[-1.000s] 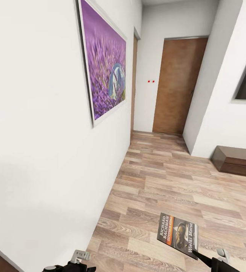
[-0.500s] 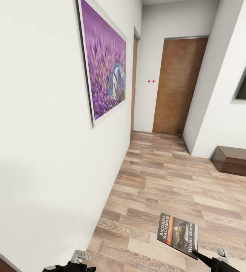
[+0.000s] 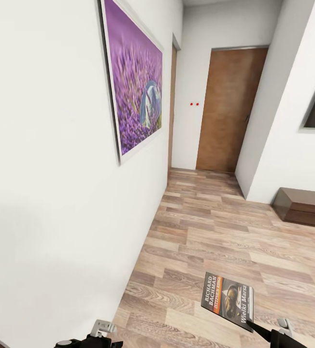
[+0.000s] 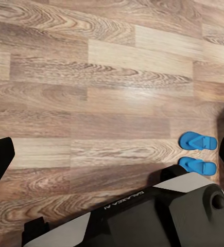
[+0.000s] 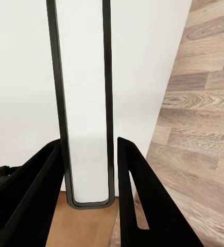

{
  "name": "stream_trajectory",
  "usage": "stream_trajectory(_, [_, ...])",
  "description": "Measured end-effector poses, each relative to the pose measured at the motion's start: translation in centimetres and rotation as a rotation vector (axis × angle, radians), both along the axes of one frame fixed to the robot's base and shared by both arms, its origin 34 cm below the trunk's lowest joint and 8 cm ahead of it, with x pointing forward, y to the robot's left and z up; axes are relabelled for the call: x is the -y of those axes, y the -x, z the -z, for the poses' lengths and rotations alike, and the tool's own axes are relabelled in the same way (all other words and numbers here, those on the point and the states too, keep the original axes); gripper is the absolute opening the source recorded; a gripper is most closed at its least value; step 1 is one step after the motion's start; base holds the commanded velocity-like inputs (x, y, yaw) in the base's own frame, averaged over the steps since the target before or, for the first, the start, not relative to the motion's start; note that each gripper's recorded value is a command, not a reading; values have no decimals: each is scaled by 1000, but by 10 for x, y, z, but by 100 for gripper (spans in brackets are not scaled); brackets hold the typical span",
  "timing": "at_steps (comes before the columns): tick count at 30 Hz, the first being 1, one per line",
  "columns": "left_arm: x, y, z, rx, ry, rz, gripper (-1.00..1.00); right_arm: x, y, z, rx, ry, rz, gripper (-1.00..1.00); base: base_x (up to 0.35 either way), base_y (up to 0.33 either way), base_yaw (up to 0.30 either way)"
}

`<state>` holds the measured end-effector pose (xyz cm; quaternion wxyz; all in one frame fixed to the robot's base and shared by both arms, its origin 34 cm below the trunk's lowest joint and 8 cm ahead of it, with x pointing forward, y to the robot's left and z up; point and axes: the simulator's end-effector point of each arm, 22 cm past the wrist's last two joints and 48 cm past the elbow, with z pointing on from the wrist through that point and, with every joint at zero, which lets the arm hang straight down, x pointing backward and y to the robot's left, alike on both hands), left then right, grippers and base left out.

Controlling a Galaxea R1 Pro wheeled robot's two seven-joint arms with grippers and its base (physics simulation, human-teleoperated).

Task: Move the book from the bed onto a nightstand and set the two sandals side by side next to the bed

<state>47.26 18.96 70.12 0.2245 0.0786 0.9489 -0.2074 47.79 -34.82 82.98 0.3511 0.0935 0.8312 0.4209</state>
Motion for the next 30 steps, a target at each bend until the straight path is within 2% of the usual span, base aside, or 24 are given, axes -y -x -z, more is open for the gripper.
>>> stream_trajectory(13, [0, 0, 0, 0, 0, 0, 100, 0, 0, 0, 0, 0, 0, -100, 67, 31, 0])
stream_trajectory(19, [0, 0, 0, 1, 0, 0, 100, 0, 0, 0, 0, 0, 0, -100, 202, 16, 0])
stream_trajectory(30, [0, 0, 0, 1, 0, 0, 100, 0, 0, 0, 0, 0, 0, -100, 19, 1, 0])
